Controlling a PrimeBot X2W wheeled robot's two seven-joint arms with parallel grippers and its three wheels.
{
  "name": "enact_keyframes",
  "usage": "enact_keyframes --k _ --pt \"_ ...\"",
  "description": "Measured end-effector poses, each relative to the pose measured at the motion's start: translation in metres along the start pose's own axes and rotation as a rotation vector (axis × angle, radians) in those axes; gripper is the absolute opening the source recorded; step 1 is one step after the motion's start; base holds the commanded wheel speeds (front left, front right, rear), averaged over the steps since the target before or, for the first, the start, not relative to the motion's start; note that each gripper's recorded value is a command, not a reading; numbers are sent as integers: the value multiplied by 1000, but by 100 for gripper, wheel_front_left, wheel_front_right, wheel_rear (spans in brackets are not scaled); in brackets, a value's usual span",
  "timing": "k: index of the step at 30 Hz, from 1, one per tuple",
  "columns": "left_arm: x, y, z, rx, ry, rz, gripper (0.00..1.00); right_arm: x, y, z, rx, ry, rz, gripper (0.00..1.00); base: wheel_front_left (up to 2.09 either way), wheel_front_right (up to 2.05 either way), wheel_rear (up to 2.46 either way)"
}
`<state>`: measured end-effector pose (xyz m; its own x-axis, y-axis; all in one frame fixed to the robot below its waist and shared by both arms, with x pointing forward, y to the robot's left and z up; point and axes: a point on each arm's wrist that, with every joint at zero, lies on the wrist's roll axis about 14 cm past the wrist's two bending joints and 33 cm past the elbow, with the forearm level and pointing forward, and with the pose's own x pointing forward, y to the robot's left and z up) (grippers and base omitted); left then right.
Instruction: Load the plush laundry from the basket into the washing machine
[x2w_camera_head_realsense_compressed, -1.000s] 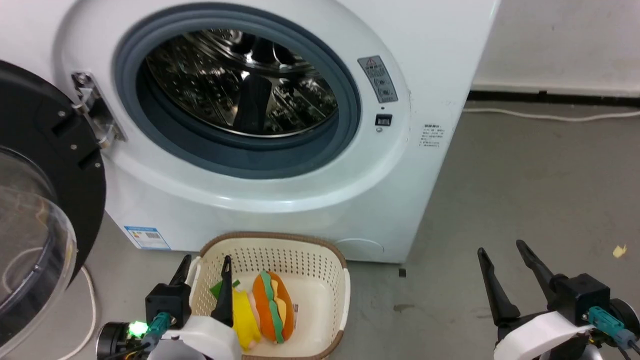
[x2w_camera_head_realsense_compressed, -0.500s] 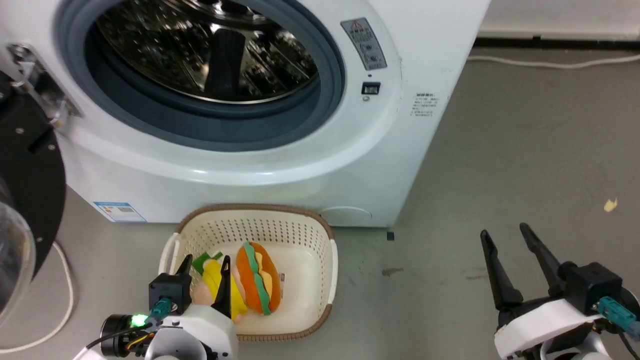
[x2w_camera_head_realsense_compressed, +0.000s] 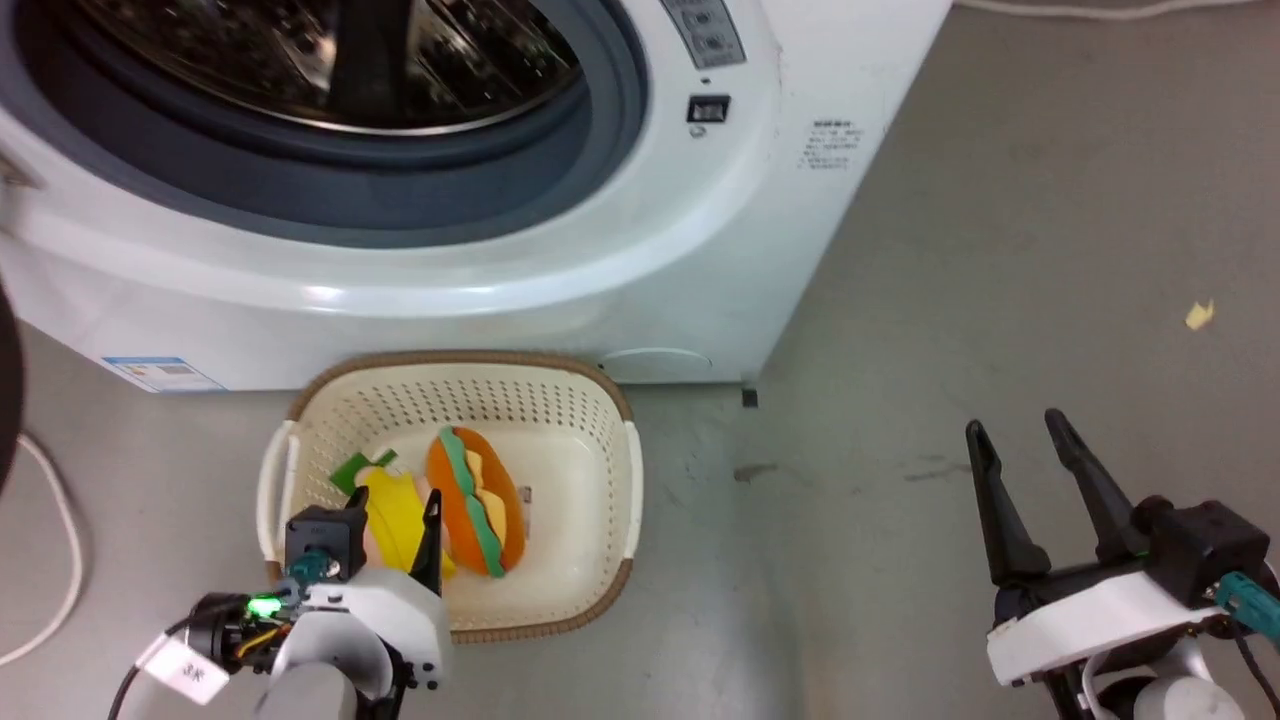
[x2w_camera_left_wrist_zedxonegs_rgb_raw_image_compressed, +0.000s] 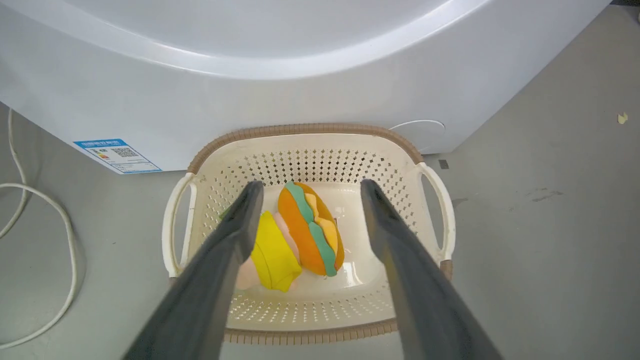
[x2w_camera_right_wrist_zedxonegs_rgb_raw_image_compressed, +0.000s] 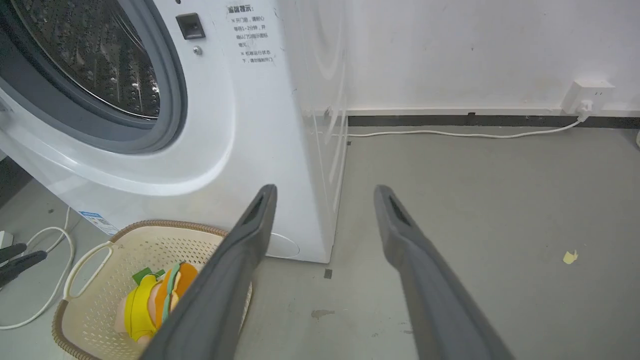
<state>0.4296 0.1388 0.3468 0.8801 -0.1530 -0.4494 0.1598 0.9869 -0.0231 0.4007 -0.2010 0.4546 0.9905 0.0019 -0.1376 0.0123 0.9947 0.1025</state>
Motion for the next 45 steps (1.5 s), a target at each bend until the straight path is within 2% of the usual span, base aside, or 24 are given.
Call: enact_keyframes --k 8,19,30,40,45 --pt "24 -2 -52 19 222 -42 100 7 -12 -15 26 30 -37 100 0 0 0" --pt "59 -1 -97 44 406 -75 100 14 -29 -38 52 79 -91 100 0 0 0" --pt "101 -5 -130 81 543 -112 100 15 -54 -60 52 123 -167 100 0 0 0" --pt "120 -9 -169 128 699 -142 100 11 -67 -85 68 180 -216 100 0 0 0" --pt "134 -8 -183 110 740 -106 100 9 -72 -97 73 208 -237 100 0 0 0"
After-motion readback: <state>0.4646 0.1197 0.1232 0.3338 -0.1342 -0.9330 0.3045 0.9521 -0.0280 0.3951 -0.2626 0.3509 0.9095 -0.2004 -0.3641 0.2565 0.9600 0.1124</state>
